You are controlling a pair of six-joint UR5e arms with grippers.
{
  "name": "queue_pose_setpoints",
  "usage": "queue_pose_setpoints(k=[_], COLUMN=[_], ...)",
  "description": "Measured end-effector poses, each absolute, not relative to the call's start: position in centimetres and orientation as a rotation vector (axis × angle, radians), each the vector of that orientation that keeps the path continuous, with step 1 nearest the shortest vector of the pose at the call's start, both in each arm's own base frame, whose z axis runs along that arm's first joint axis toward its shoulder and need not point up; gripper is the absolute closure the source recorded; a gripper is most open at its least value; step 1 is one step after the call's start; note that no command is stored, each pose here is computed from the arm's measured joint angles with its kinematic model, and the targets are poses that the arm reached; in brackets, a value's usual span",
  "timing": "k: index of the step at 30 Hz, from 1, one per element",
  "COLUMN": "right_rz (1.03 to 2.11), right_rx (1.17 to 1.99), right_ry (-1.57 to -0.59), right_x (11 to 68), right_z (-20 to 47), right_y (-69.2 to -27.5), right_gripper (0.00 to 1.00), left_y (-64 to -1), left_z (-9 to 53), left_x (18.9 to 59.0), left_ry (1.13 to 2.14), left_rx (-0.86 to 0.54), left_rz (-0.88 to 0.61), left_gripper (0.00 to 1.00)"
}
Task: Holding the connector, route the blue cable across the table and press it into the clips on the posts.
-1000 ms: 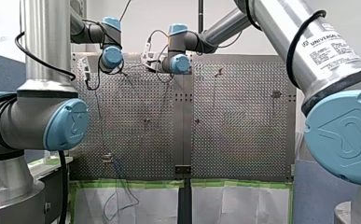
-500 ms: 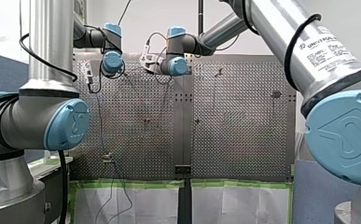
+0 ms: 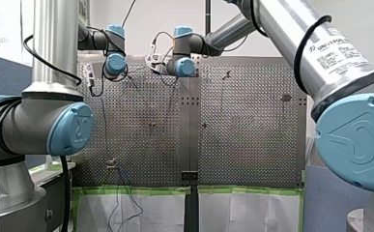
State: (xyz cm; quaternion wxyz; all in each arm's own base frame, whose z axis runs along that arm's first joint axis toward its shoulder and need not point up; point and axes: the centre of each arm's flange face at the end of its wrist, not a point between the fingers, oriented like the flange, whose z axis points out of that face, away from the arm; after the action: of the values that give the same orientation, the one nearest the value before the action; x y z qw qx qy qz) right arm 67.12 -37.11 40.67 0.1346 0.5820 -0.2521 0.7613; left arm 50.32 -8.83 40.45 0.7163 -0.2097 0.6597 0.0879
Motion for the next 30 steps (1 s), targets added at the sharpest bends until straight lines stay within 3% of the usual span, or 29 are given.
queue_pose_setpoints(k=[30], right_rz=[2.164], right_rx=[1.638], right_ry=[-0.780], right_x=[66.0], right_z=[40.6], right_y=[-39.3], right_gripper=[1.00], left_y=[-2.3], left_z=[38.6], left_x=[56.3], left_ry=[1.474], left_rx=[-0.424], left_rz=[0.213], left_gripper=[1.00])
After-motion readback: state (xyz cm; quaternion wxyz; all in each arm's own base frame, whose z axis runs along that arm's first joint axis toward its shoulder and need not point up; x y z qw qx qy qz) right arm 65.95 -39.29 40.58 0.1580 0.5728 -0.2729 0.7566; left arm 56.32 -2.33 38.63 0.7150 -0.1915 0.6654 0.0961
